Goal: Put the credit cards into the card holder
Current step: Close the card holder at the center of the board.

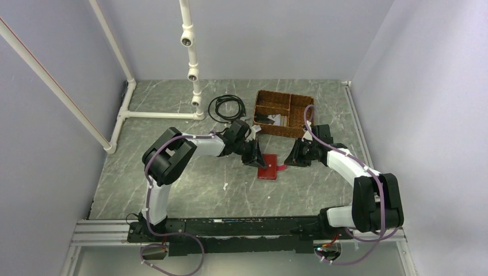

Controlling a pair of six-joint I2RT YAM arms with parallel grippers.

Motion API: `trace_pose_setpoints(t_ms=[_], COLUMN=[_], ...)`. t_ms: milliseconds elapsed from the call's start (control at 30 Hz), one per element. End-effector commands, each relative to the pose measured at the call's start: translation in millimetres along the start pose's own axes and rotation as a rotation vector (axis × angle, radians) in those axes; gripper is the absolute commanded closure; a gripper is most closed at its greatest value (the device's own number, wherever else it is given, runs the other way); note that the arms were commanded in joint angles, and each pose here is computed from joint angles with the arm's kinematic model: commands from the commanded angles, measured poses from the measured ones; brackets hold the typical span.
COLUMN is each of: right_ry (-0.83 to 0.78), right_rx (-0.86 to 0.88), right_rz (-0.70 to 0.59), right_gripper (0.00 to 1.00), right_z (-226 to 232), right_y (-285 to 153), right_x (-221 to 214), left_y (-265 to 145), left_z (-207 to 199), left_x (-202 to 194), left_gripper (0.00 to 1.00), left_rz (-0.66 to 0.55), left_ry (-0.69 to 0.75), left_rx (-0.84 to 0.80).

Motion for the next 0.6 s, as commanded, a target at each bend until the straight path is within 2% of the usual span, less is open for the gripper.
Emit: trace_pose_setpoints(t_ms=[0,233,367,567], right_ry=[-0.024,-0.021,-0.026,-0.081], right_rx=[0.006,0.002,0.011,0.147], right_rz=[-0.003,0.009,-0.001,-0.010], right_gripper=[0.83,0.85,1.00,1.00], right_z=[0,-2,1,32], right_y=[4,6,4,4], right_x=[2,-1,1,6], left_y=[6,9,10,14], left_z=[11,14,14,16], left_x=[-3,-4,-4,-7], left_gripper=[1.00,1.00,1.00,1.00], left_rz=[0.019,0.025,0.029,0.041], left_ry=[-0.002,-0.010,-0.005,-0.014], left_rx=[0.058,0.078,0.083,0.095])
Point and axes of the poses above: each gripper's point midway between its finger pads, its own y axis out along the fingers, its own z axis along the line the jaws close on, x = y × z, the point moved 1 cm from there along -y, back along the fingers, and after that the axes turned 3 degrees about -y, right-handed, at the moved point
